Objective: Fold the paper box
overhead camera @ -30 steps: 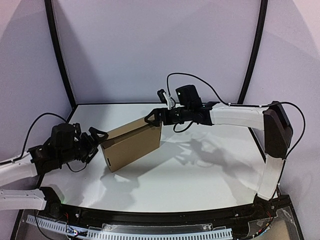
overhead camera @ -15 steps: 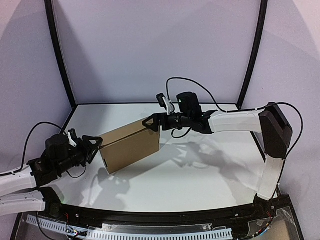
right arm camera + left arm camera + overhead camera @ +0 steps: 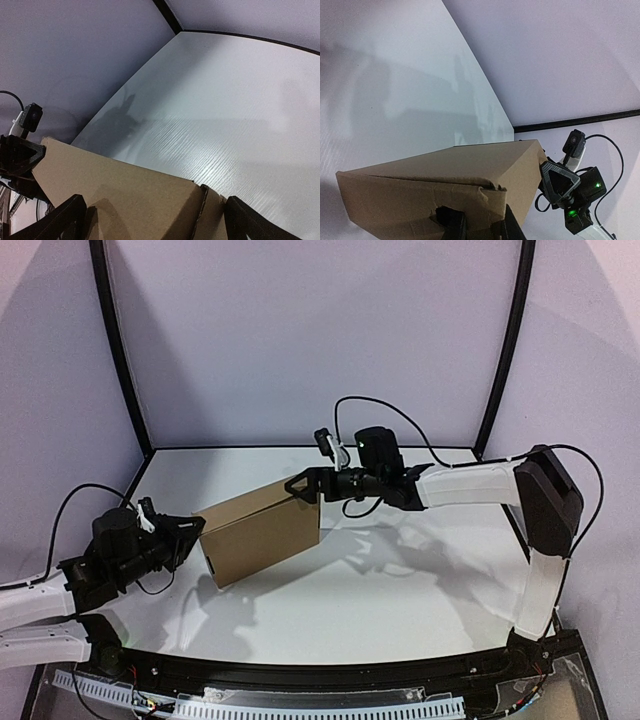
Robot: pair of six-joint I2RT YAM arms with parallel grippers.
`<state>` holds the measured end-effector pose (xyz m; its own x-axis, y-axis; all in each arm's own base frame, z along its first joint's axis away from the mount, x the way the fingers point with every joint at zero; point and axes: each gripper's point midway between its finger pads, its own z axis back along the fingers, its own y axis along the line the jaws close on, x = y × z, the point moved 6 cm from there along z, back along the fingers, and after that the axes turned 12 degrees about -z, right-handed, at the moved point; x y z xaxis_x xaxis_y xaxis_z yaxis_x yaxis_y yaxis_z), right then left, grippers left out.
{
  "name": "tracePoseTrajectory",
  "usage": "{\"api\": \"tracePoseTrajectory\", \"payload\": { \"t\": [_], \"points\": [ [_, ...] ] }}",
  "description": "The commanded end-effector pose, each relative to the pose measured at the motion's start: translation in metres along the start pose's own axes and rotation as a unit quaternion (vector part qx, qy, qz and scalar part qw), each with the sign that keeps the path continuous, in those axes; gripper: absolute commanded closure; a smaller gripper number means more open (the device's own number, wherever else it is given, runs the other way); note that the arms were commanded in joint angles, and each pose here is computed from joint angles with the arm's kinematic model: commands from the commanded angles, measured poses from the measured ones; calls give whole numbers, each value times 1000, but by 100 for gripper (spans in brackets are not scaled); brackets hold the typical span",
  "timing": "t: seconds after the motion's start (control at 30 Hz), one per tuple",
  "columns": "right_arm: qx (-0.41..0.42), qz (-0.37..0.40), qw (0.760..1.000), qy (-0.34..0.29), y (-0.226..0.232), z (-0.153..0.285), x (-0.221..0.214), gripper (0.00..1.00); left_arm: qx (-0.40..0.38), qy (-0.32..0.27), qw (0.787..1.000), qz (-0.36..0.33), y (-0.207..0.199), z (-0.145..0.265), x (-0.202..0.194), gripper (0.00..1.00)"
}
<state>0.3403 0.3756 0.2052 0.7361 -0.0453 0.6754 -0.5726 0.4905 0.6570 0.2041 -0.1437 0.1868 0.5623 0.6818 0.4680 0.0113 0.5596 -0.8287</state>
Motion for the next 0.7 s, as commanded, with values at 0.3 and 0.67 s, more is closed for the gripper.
{"api": "tracePoseTrajectory", "payload": {
  "t": [0.3,0.67],
  "points": [
    [-27,-29,998,41,11,38,40,2,185,94,974,-85,59,14,-24,49],
    [16,-48,996,80,15,40,34,6,169,85,974,-127,10,19,4,16]
  ]
}}
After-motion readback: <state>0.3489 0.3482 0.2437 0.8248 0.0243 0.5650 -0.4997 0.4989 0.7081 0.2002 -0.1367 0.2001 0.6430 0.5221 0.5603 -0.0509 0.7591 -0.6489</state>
